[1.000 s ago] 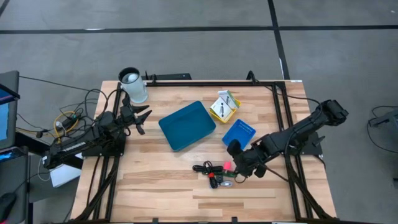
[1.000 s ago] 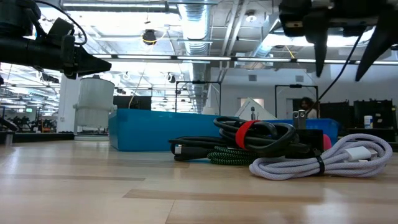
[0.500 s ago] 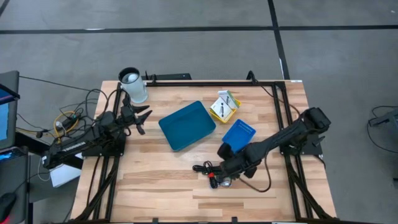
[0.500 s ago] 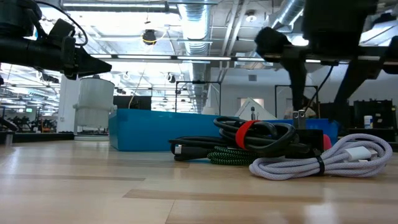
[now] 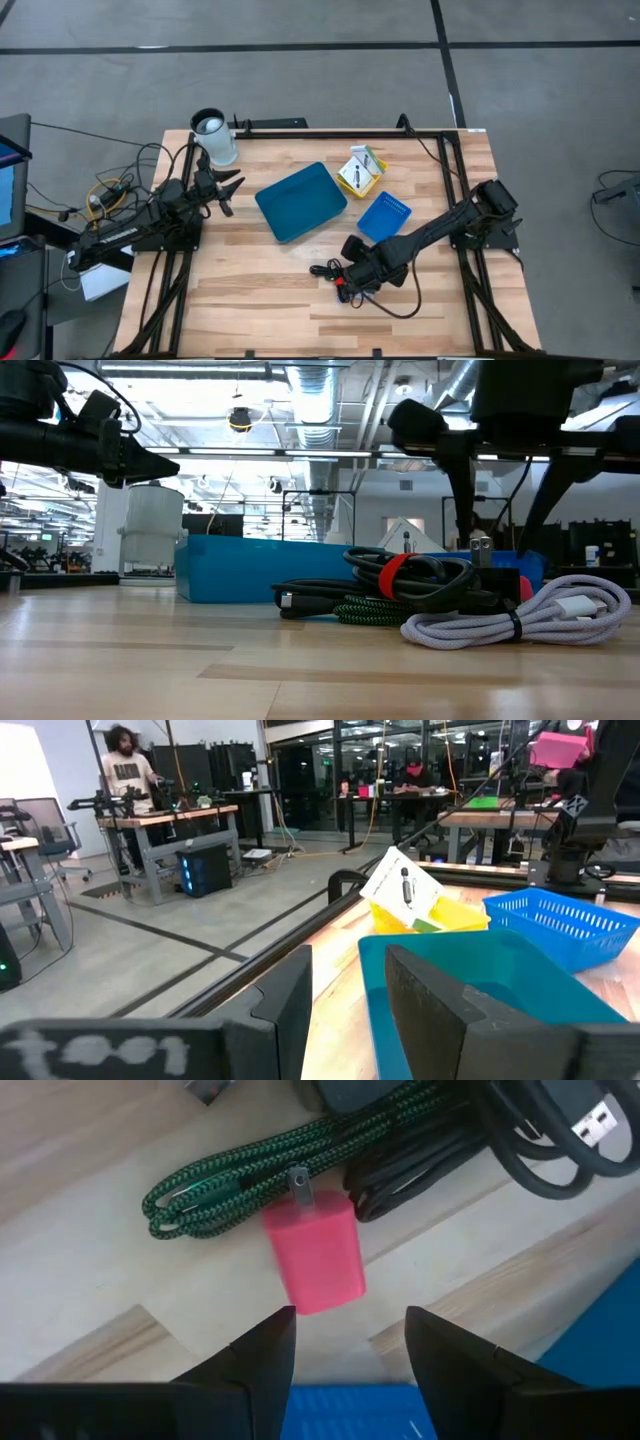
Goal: Pick and place items into bin
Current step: Put the pink charger adapter into the blue bin
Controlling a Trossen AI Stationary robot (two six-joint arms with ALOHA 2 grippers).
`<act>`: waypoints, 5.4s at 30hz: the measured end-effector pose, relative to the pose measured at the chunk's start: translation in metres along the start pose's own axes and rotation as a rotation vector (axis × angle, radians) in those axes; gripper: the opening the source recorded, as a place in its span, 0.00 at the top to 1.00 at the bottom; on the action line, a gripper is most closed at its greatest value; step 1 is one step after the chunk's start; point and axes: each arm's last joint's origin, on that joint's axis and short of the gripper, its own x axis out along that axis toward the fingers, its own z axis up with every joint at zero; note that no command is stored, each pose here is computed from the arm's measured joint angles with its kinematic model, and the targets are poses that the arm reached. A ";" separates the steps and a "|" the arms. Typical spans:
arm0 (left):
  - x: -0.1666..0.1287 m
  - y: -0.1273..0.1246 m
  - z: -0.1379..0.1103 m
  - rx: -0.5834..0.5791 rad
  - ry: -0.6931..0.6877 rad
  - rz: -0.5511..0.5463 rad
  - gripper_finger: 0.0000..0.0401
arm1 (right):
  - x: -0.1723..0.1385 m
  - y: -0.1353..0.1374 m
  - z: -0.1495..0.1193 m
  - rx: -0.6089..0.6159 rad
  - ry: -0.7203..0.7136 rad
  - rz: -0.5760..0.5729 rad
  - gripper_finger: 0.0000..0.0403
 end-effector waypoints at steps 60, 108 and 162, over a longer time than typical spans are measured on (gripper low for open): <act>0.000 0.000 0.000 0.000 0.000 0.000 0.70 | 0.003 0.005 0.006 -0.142 -0.081 0.032 0.55; 0.000 0.000 0.000 0.000 0.000 0.000 0.70 | 0.028 -0.006 -0.004 -0.107 -0.023 0.123 0.63; 0.000 0.000 0.000 0.000 0.000 0.000 0.70 | 0.003 -0.017 0.003 -0.172 -0.027 0.105 0.47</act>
